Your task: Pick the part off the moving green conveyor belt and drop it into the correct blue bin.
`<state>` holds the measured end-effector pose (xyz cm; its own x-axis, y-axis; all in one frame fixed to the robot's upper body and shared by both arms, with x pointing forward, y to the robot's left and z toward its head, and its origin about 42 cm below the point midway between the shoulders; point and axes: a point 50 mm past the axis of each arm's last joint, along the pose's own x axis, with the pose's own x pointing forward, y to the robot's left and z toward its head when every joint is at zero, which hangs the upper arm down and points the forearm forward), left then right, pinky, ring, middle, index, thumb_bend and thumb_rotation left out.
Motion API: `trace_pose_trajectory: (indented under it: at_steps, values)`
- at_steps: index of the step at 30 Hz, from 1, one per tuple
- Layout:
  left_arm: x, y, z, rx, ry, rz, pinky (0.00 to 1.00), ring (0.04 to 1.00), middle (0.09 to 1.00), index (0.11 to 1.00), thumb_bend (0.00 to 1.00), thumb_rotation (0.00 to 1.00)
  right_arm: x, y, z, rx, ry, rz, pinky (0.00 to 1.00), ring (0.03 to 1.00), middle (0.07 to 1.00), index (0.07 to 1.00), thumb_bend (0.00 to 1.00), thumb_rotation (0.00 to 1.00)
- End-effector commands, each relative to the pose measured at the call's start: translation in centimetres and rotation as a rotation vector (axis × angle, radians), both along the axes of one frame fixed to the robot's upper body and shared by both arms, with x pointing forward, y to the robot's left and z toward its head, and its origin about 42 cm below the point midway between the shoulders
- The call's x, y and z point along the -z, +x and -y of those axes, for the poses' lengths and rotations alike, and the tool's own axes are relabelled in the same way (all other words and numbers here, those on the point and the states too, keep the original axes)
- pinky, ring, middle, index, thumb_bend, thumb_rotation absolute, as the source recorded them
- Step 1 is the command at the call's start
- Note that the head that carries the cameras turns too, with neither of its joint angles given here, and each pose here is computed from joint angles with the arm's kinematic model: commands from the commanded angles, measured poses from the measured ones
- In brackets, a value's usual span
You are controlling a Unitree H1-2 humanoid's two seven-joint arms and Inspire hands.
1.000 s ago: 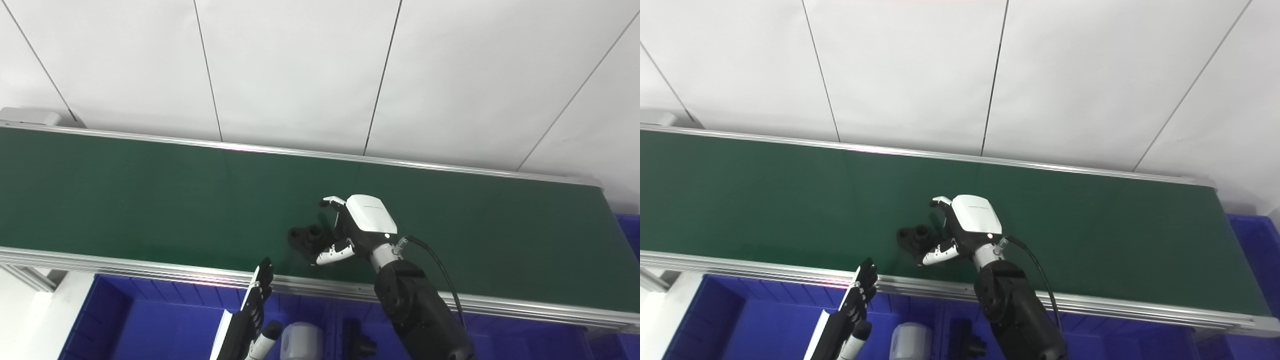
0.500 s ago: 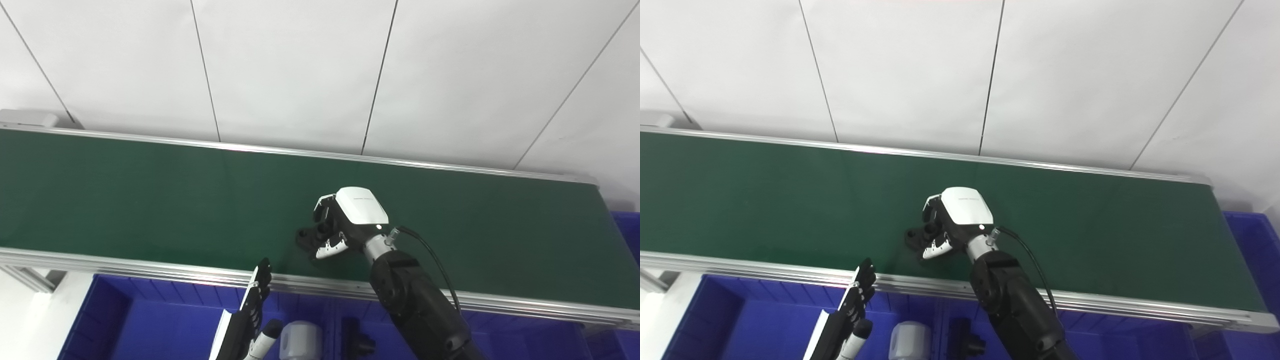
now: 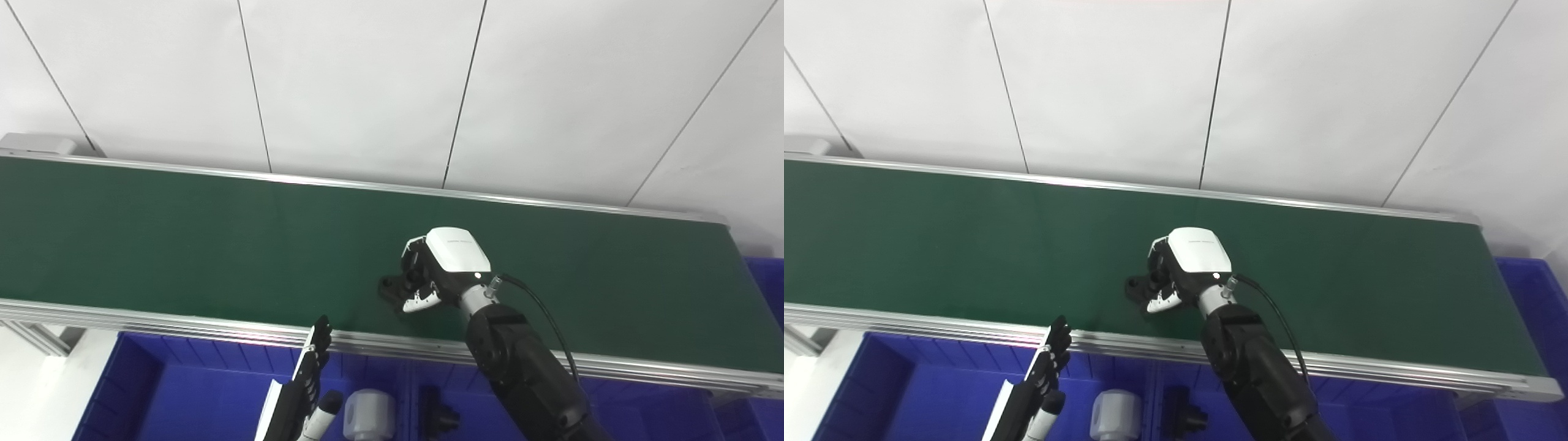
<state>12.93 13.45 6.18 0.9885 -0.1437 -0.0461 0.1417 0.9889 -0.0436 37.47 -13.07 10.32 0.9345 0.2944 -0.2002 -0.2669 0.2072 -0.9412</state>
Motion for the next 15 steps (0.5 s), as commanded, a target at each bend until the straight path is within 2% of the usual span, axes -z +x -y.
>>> trace_pose_trajectory:
  at_steps: [1,5,9,15]
  values:
    - [-1.1,0.2,0.9,0.005,-0.016,0.044,1.0,1.0,1.0,1.0,0.8,0.89,3.4,-1.8,0.9,0.023,-0.083,-0.15,0.3,0.379,0.492,0.532,0.51,0.0]
    - [-1.1,0.0,0.9,0.007,-0.013,0.039,1.0,1.0,1.0,1.0,0.8,0.91,2.9,-1.9,0.9,0.016,-0.051,-0.139,0.29,0.38,0.485,0.535,0.51,0.0]
    - [-1.1,0.1,0.7,0.006,-0.009,0.05,1.0,1.0,1.0,1.0,0.79,0.91,0.9,-1.9,0.4,-0.015,0.006,-0.115,0.3,0.377,0.481,0.548,0.51,0.0]
    - [-1.4,0.2,0.1,-0.007,0.001,0.056,1.0,1.0,1.0,1.0,0.78,0.92,-4.2,-2.8,-0.8,-0.114,0.023,-0.008,0.28,0.371,0.482,0.557,0.51,0.0]
